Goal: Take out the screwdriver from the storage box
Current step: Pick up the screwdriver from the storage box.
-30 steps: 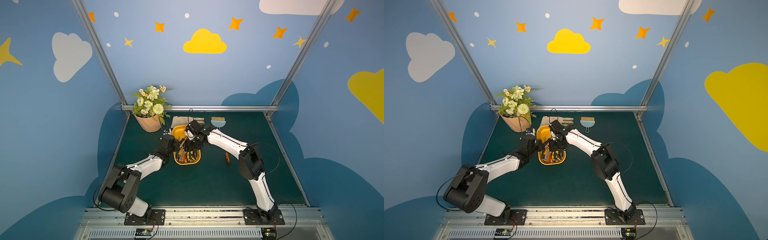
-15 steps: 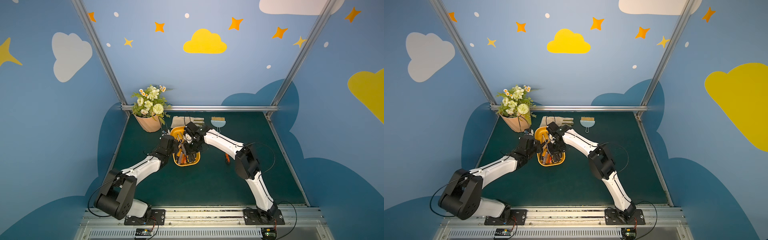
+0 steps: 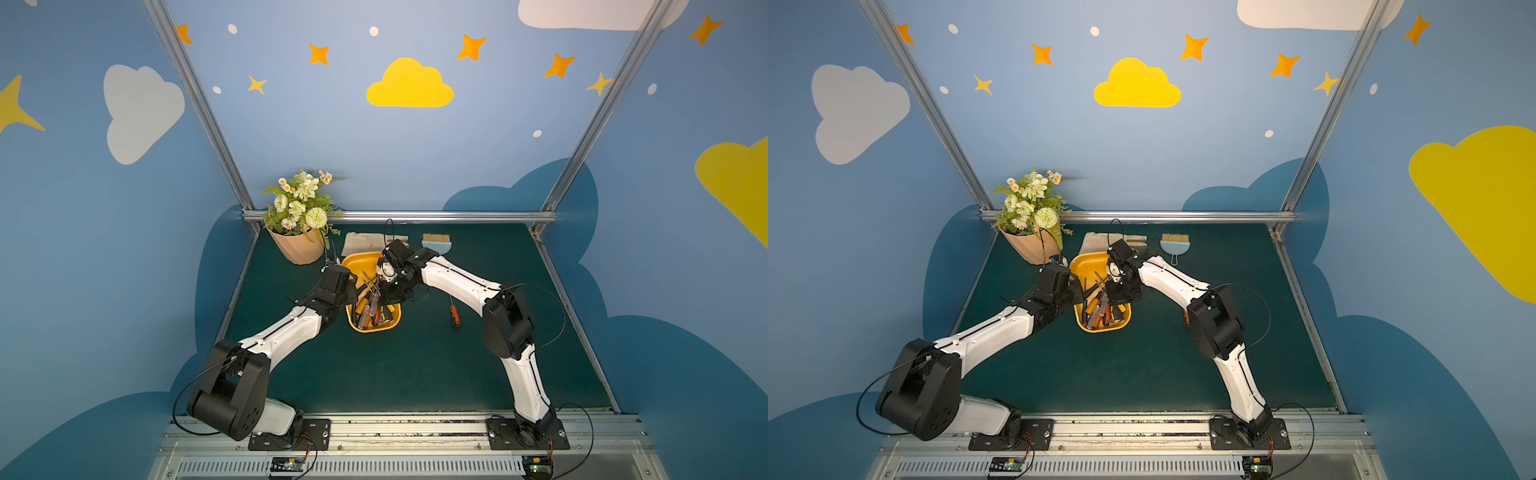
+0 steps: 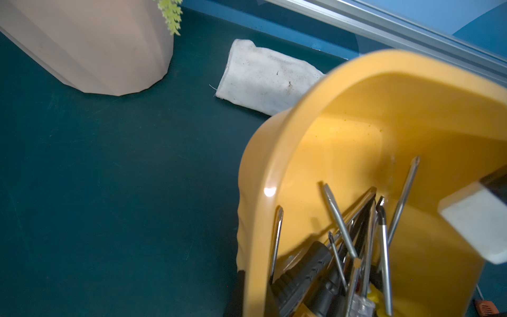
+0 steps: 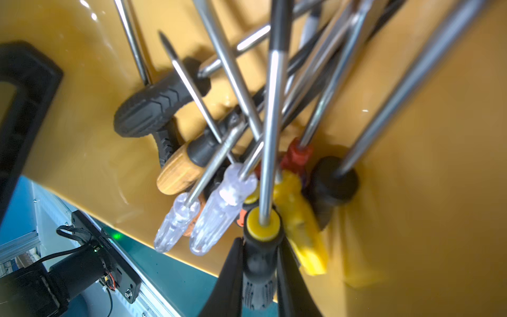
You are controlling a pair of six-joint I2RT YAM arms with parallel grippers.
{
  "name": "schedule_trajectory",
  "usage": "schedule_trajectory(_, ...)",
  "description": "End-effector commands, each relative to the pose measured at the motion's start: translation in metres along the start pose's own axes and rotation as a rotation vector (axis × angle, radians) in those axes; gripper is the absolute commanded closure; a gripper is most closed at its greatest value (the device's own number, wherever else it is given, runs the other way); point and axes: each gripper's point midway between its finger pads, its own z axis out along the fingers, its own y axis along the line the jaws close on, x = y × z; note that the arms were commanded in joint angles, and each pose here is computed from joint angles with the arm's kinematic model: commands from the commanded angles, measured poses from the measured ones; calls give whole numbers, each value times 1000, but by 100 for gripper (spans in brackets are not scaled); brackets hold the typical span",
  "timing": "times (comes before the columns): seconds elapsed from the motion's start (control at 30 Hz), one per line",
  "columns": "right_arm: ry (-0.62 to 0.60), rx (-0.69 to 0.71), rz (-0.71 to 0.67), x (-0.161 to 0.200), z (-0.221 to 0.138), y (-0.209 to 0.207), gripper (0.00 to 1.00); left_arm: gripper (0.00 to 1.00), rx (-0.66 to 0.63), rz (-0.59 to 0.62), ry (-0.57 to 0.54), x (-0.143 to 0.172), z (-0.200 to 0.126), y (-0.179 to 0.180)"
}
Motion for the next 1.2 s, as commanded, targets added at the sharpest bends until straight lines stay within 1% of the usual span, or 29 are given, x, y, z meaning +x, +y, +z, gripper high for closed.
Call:
schedule_trajectory(0.0,-28,21,-13,-2,-10,-9,100,97,37,-89,-135,-47,-8,-11)
schedule_trajectory(0.2,-7,-14,-21,-2,-7,-2,100,97,16,-117,-102,-40,2,-7)
schedule_trajectory(0.47,-57,-43,-45,-9,-31,11,100,98,-38,-109,-90,-36,17,-1)
schedule_trajectory(0.6,-93,-48,-54,-15,-44,15,100,98,-33,-118,-78,-33,21,-2)
schedule_trajectory(0.7,-107,-57,-55,-17,-47,16,100,98,-22,-123,-68,-31,24,-4)
schedule_trajectory(0.83,-100,-64,-49,-17,-43,15,100,98,-16,-121,-59,-31,26,-6)
schedule_trajectory(1.03,-72,-98,-21,-17,-26,15,100,98,20,-121,-38,-29,27,-12)
schedule_trajectory(1.17,-90,-134,-8,-24,-25,22,100,98,12,-126,-29,-25,28,-9)
